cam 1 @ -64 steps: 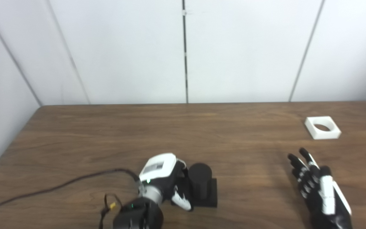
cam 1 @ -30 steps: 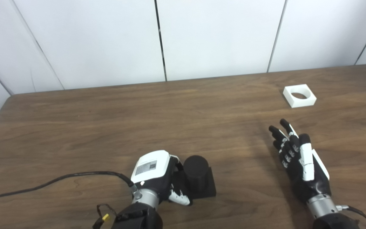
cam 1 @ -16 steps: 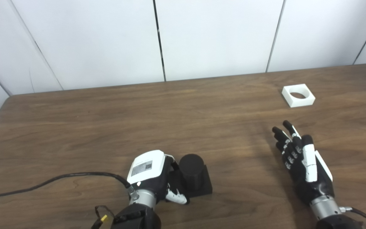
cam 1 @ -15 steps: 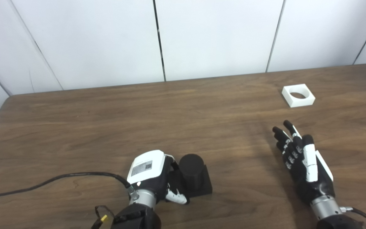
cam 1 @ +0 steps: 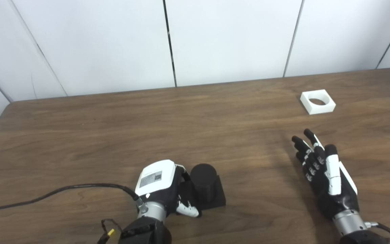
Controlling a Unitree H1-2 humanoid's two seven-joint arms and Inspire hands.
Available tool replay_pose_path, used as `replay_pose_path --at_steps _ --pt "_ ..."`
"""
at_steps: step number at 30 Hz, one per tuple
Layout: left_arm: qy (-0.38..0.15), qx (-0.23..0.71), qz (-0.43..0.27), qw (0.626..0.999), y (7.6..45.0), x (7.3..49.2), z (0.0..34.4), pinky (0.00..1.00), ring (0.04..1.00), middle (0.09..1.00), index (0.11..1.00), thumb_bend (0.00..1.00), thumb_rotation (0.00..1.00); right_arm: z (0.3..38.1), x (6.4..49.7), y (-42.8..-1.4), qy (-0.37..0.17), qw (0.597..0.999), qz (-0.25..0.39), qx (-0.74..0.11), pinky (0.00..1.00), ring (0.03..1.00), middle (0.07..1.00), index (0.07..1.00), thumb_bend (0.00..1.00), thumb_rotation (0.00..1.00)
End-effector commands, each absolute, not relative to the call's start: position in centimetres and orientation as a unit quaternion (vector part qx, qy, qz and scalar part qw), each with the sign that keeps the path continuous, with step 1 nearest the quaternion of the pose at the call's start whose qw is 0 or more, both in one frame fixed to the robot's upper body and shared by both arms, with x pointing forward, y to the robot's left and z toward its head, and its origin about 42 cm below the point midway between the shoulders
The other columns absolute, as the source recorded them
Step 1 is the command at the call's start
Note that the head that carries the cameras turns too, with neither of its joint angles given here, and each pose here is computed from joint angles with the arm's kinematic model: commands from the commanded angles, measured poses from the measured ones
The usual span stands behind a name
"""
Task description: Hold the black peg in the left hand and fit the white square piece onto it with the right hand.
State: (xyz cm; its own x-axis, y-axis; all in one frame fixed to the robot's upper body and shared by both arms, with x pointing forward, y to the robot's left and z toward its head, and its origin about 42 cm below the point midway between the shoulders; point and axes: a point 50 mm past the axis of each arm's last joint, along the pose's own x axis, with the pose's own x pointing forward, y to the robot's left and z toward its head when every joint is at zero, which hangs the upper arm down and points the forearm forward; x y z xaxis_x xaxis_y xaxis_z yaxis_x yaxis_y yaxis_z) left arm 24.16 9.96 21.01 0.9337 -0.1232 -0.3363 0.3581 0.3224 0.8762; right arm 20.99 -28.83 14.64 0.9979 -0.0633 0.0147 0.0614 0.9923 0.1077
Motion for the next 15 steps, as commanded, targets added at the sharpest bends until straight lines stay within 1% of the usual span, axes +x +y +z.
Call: replay_pose_path --at_steps 1,5,15 --pt "0.134 0.527 -0.161 0.824 7.72 23.78 20.43 1.0 0.942 0.842 0.483 0.52 0.05 15.8 21.15 -28.83 -0.041 0.997 -0.026 0.054 1.0 0.969 0.911 0.983 0.69 1.0" --pt "0.126 0.528 -0.168 0.823 7.67 23.88 20.38 1.0 0.943 0.846 0.483 0.52 0.05 15.63 21.29 -28.93 -0.043 0.997 -0.024 0.056 1.0 0.971 0.914 0.985 0.68 1.0" --pt "0.116 0.546 -0.196 0.806 7.47 24.37 20.12 1.0 0.949 0.854 0.485 0.52 0.05 15.83 21.47 -29.31 -0.046 0.997 -0.032 0.051 1.0 0.968 0.909 0.985 0.7 1.0"
